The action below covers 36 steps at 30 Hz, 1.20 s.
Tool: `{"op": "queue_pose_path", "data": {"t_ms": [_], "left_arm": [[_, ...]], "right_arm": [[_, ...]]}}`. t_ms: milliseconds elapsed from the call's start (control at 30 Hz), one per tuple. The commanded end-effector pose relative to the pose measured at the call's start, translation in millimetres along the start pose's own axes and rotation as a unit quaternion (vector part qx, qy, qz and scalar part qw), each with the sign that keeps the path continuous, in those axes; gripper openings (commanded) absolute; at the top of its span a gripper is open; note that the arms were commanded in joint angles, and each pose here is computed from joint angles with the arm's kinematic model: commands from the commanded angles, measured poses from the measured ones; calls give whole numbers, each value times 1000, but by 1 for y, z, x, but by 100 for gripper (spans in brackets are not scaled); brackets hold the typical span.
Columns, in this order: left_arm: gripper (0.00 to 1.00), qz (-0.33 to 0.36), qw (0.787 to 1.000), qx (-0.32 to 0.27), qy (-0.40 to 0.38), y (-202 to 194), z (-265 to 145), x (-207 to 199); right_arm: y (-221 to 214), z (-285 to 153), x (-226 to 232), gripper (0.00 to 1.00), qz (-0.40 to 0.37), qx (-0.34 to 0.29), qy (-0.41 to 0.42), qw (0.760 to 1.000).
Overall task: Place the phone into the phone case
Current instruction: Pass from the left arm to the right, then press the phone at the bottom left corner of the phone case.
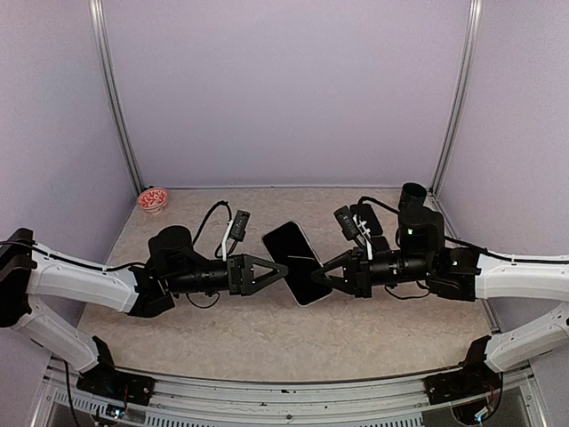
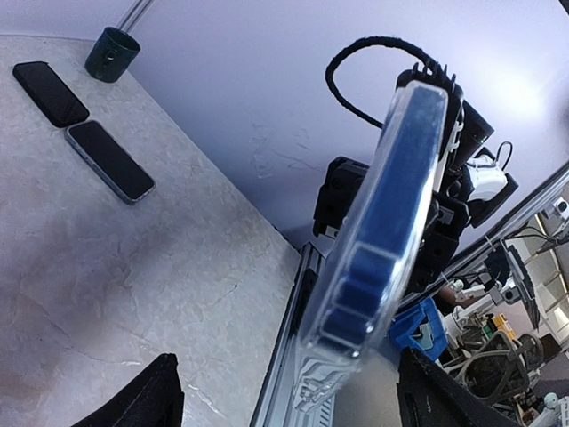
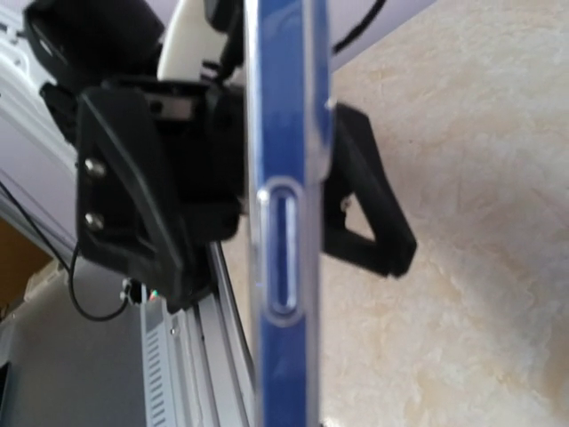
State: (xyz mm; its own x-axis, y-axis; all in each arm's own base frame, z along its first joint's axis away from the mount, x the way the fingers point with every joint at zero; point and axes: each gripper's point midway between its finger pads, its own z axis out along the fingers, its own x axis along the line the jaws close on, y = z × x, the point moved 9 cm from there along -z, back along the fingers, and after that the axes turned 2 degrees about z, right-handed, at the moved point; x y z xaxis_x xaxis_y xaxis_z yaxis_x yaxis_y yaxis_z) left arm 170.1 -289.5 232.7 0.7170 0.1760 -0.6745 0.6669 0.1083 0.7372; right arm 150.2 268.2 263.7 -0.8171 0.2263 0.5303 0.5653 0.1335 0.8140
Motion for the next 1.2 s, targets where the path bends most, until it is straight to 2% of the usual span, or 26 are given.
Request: {"op": "queue_pose_path", "data": {"t_ms": [0,167,267,467,533,667,700,800,867,1000,1167], "left_arm": [[77,10,999,-21,-37,9,10,-10],[66,8,999,-12,-48,7,19,-13],[55,5,999,-7,-51,6,24,-13],[7,-2,999,-4,-53,4,30,-12],[0,-3,999,-3,-48,4,31,-11],[0,-6,999,-2,-46,4,33,-10],[6,-6,999,-2,-46,4,33,-10],[38,-12,999,3,-47,3,36,-8],[51,-15,999,8,-50,1,39,-8],[53,-20,998,19,-54,-5,46,-8],[50,-32,996,30,-72,-16,55,-8]], "right_arm": [[21,-12,17,0,-24,-75,24,997],[22,-12,17,0,-23,-80,18,996],[23,-11,16,0,-21,-81,15,996],[22,-10,11,0,-13,-85,-12,996],[21,-11,9,0,-11,-85,-24,996],[19,-12,6,0,-10,-84,-40,996],[19,-12,6,0,-10,-85,-42,995],[19,-15,7,0,-9,-94,-42,995],[19,-17,8,0,-9,-100,-42,994],[22,-18,10,0,-13,-107,-42,993],[25,-24,10,0,-14,-125,-56,990]]}}
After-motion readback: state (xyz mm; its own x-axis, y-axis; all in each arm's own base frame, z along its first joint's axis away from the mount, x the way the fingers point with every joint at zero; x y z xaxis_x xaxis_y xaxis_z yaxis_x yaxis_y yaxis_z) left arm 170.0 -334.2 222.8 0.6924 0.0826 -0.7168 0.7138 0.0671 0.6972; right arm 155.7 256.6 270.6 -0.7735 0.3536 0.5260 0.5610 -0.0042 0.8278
